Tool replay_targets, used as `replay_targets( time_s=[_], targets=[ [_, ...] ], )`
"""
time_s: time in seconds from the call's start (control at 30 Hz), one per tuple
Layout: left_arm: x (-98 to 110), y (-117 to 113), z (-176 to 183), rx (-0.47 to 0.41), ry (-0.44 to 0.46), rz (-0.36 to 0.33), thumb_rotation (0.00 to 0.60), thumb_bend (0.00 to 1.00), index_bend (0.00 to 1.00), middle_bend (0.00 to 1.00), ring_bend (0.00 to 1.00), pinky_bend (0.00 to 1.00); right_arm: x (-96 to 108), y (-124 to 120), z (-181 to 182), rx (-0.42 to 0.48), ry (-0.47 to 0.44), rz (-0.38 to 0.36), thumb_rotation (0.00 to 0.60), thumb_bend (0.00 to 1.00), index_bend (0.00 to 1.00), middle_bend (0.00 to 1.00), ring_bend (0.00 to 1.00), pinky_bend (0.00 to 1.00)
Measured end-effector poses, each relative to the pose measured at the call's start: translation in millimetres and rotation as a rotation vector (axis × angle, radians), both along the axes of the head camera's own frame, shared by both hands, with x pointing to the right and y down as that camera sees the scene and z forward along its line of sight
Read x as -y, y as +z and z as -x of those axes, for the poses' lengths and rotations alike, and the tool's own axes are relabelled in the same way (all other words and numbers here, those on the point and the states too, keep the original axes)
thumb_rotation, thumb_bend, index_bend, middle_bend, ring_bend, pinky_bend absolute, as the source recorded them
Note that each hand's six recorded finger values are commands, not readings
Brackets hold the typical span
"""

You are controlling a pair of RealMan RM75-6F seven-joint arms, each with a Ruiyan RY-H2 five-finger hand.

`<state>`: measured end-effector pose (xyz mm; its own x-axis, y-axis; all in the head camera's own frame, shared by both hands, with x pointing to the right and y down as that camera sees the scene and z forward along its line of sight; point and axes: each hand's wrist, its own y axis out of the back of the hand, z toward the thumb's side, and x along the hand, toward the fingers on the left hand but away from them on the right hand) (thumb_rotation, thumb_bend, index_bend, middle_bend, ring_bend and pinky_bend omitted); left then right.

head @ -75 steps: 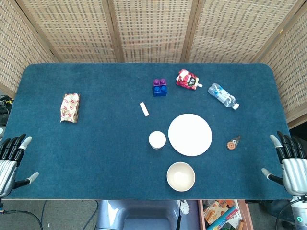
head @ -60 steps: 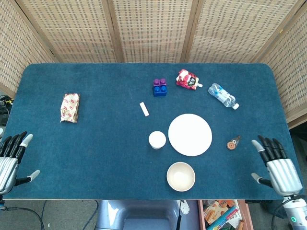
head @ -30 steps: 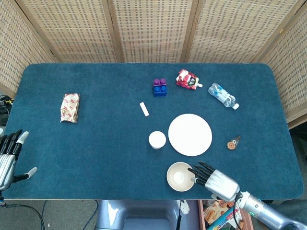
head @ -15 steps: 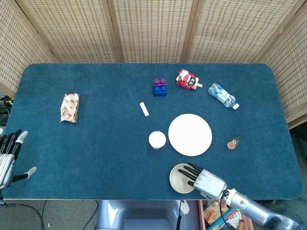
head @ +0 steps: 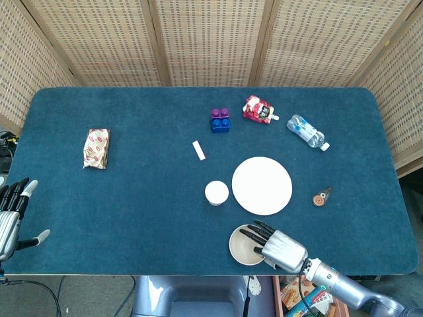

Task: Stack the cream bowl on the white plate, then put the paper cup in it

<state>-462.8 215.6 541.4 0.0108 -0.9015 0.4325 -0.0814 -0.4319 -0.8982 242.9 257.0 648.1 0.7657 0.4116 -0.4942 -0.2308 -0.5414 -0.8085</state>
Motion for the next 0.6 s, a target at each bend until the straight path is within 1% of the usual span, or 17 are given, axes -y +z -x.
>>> replay_targets(
  time_s=[0.13, 0.23, 0.33, 0.5, 0.6],
  targets=[
    [1, 1, 1, 0.002, -0.003, 0.004, 0.6, 0.0, 0.0, 0.0, 0.0, 0.0, 10, -8, -1, 0.016, 0.021, -0.016, 0.6, 0.5, 0.59, 0.0, 0.0, 0.0],
    [2, 2, 2, 0.004, -0.006, 0.008, 0.6, 0.0, 0.0, 0.0, 0.0, 0.0, 21, -18, -2, 0.033, 0.045, -0.037, 0.6, 0.5, 0.59, 0.0, 0.0, 0.0],
    [3, 4, 2, 0.006, -0.009, 0.013, 0.6, 0.0, 0.0, 0.0, 0.0, 0.0, 34, -28, -5, 0.044, 0.069, -0.059, 0.6, 0.51, 0.6, 0.0, 0.0, 0.0],
    [6, 7, 4, 0.011, -0.017, 0.019, 0.6, 0.0, 0.0, 0.0, 0.0, 0.0, 64, -50, -14, 0.061, 0.12, -0.112, 0.6, 0.52, 0.61, 0.0, 0.0, 0.0],
    [8, 8, 3, 0.015, -0.019, 0.024, 0.6, 0.0, 0.0, 0.0, 0.0, 0.0, 78, -62, -22, 0.075, 0.155, -0.13, 0.6, 0.52, 0.61, 0.0, 0.0, 0.0]
  ],
)
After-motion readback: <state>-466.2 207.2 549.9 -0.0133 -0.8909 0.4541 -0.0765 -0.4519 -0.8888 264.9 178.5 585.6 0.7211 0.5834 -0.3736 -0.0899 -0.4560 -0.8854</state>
